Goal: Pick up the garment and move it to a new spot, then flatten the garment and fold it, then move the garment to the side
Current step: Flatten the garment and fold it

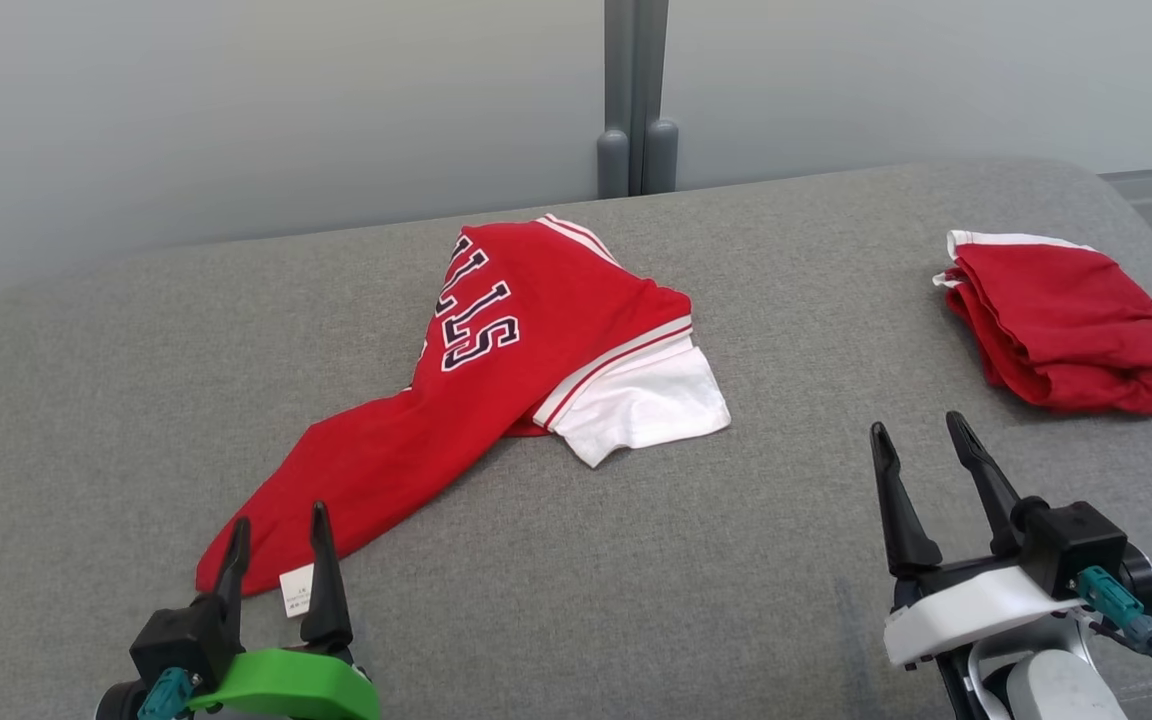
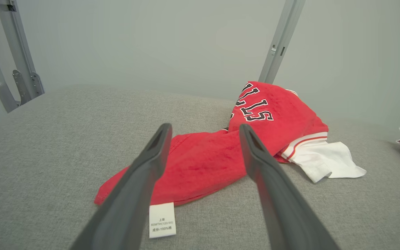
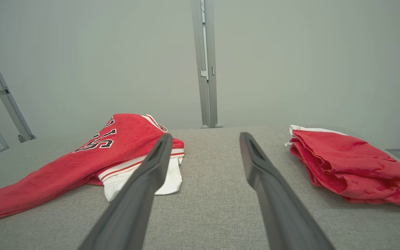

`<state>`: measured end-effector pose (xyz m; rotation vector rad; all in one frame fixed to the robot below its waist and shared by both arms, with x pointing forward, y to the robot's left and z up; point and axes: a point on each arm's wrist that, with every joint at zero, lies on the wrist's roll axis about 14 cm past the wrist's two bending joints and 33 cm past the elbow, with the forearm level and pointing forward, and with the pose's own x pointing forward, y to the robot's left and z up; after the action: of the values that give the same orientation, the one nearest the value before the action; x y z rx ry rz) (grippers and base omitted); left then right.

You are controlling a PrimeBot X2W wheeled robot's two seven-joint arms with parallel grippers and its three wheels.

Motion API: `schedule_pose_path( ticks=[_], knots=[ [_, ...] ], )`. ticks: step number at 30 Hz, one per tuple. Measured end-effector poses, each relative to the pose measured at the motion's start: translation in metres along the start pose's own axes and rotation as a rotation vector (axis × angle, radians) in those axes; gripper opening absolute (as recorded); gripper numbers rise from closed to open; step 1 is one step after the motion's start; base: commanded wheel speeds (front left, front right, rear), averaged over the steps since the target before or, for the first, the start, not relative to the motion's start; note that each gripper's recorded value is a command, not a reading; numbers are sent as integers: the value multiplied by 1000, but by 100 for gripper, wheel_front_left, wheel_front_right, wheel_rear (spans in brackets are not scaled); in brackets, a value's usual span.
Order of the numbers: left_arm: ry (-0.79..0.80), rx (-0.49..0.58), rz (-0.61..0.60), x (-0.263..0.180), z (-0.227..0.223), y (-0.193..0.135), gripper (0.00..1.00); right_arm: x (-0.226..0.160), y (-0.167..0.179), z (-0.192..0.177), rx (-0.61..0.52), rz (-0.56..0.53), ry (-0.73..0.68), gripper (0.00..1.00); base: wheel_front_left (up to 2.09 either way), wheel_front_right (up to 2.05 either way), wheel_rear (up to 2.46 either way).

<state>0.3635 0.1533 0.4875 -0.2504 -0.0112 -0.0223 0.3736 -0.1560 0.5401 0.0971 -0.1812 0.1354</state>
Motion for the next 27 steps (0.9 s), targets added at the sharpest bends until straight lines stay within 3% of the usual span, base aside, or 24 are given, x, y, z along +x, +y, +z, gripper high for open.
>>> schedule_pose_path(
  ticks=[21, 27],
  knots=[
    [-11, 0, 27, -5, 3, 6, 100, -2, 4, -3, 14, 10, 9, 100, 0, 0, 0],
    [-10, -1, 37, -6, 3, 9, 100, 3, 0, -18, 1, 1, 68, 100, 0, 0, 0]
  ],
)
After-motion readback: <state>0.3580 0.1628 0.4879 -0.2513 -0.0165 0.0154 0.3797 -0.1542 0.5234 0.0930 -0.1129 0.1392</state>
